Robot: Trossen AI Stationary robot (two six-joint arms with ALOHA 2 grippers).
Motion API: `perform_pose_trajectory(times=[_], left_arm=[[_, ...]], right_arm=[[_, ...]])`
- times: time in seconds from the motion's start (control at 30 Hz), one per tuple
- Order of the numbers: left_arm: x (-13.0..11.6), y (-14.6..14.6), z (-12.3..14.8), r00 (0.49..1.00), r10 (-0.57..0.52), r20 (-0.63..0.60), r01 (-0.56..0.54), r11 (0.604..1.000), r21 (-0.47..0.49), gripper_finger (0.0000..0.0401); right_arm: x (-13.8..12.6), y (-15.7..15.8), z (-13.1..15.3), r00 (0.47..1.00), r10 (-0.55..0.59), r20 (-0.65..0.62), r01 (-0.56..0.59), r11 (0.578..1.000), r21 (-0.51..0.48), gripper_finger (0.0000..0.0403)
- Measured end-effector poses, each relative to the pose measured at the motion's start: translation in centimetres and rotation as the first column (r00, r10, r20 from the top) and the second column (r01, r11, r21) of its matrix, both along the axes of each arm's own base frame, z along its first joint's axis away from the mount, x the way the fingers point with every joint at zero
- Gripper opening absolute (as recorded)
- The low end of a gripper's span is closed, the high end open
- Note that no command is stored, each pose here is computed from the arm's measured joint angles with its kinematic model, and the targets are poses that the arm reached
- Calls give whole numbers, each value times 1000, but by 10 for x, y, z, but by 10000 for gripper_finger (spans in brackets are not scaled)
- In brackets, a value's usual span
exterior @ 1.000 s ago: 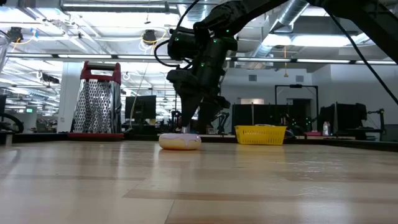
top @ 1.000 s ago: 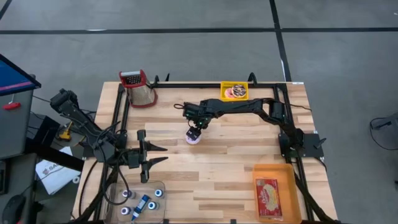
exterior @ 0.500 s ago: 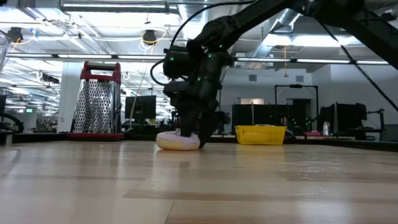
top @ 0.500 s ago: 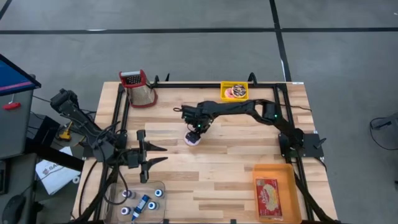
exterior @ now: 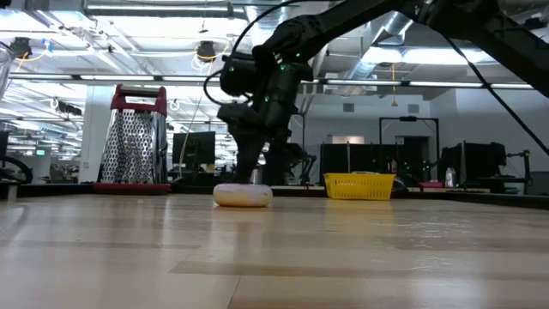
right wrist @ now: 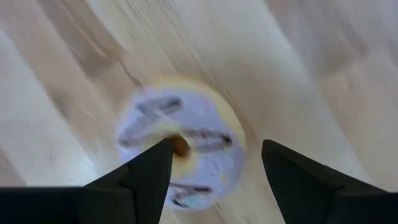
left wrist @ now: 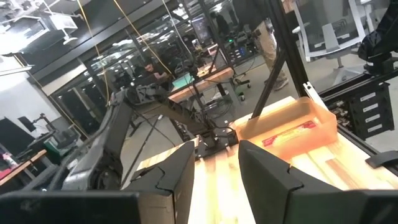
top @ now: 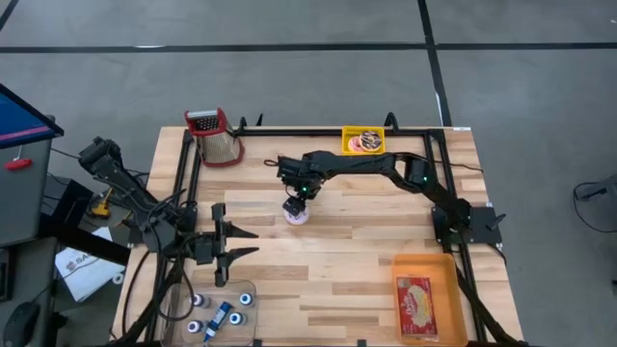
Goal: Pick & Place Food Item
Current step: Put the violet donut into the yellow bin
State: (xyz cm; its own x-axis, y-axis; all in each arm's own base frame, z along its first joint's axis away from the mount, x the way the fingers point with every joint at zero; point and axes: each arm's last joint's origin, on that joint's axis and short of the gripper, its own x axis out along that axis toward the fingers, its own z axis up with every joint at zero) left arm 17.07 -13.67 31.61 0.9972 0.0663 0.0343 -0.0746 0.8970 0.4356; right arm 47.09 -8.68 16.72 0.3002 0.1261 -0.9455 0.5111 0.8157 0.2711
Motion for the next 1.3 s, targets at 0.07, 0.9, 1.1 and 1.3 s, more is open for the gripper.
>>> perform_pose_trajectory(times=[0.07,0.9,1.1,1.3], left_arm=[[-1,-1,0,1000,-5,1,5,1000,-3,120],[-2,-2,0,1000,-12,3,12,1000,-3,120],[-2,-2,0,1000,-12,2,12,1000,-2,120],[-2,-2,0,1000,-12,2,12,1000,-3,120]], right_arm=[[-2,0,-4,1000,0,-29,1,1000,5,240],[2,3,-27,998,37,-53,-37,999,2,198],[0,4,-25,994,88,-64,-88,996,-5,89],[-8,-4,0,978,136,-156,-136,991,14,51]])
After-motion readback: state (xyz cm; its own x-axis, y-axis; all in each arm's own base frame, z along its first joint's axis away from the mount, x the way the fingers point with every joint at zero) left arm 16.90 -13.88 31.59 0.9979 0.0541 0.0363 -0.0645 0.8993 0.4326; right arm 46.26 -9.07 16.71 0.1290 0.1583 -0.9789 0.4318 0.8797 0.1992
